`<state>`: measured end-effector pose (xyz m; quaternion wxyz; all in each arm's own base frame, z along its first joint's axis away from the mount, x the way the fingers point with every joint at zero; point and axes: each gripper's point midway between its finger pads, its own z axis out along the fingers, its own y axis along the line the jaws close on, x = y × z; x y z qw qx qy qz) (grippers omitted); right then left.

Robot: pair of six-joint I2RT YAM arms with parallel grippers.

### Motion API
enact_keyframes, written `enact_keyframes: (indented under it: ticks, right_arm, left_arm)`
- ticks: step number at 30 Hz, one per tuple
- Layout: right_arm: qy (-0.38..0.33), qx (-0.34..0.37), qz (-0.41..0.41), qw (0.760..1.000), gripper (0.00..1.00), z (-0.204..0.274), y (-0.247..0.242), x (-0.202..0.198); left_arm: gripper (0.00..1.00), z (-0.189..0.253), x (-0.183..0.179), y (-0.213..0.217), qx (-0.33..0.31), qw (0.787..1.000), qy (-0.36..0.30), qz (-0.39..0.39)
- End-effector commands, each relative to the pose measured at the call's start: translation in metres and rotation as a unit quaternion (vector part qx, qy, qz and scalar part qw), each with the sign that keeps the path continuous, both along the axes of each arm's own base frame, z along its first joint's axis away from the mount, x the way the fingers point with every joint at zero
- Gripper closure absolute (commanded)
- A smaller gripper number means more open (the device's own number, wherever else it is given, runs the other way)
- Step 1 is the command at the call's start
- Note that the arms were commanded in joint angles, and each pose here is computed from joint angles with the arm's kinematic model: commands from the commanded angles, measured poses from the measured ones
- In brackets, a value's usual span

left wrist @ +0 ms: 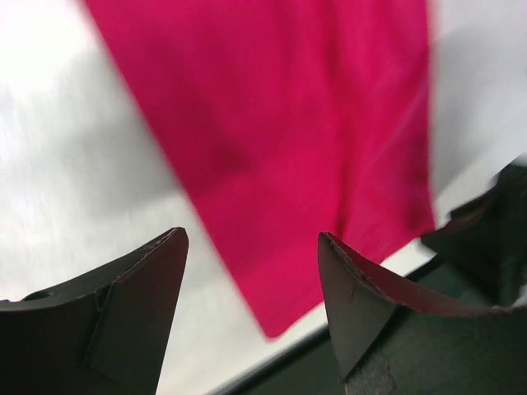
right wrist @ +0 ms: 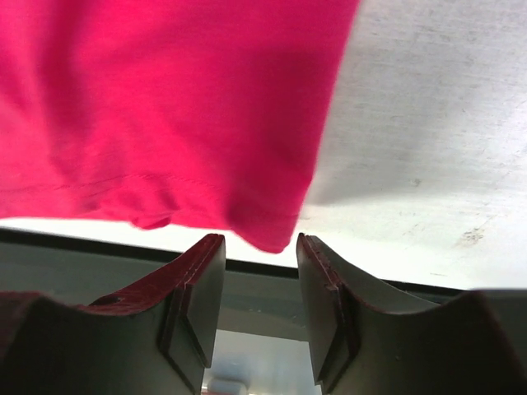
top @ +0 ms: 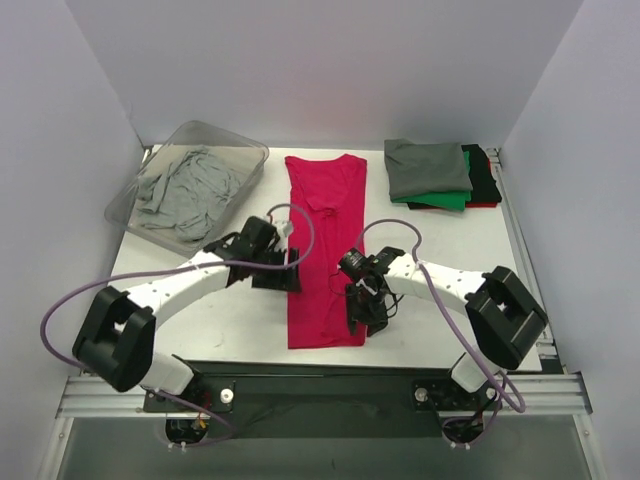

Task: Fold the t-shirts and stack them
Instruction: Rotate the tshirt 90 degrees, then grab the bottom of the folded rectangular tshirt with both arms

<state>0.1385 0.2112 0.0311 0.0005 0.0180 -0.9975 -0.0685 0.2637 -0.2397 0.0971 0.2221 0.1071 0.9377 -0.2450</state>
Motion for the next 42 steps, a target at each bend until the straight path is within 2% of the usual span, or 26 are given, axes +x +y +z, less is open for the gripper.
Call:
enact_keyframes:
  ticks: [1, 7, 13, 17, 25, 35, 42]
  right_arm:
    - [0.026, -0.05, -0.005, 0.998, 0.6, -0.014, -0.019, -0.014]
    - [0.032, -0.059, 0.0, 0.998, 0.66, -0.024, -0.023, -0.015]
    - [0.036, -0.062, 0.009, 0.997, 0.74, -0.027, -0.022, -0.014]
    - [0.04, -0.062, 0.01, 0.997, 0.78, -0.028, -0.021, -0.015]
    - [0.044, -0.061, 0.01, 0.997, 0.79, -0.029, -0.021, -0.016]
    - [0.044, -0.059, 0.01, 0.997, 0.79, -0.028, -0.021, -0.017]
    - [0.041, -0.058, 0.006, 0.997, 0.79, -0.027, -0.022, -0.017]
  left_arm:
    - [0.25, -0.005, -0.036, 0.018, 0.012, 0.999, 0.024, 0.035]
    - [0.25, -0.033, -0.085, 0.035, 0.038, 0.996, 0.078, 0.028]
    - [0.25, -0.044, -0.112, 0.025, 0.006, 0.993, 0.121, -0.008]
    - [0.26, -0.056, -0.119, 0.026, 0.02, 0.99, 0.142, -0.014]
    - [0.34, -0.068, -0.123, 0.017, 0.01, 0.986, 0.165, -0.029]
    - [0.35, -0.079, -0.128, 0.006, -0.007, 0.979, 0.201, -0.046]
    - [0.48, -0.093, -0.135, 0.014, 0.027, 0.974, 0.223, -0.038]
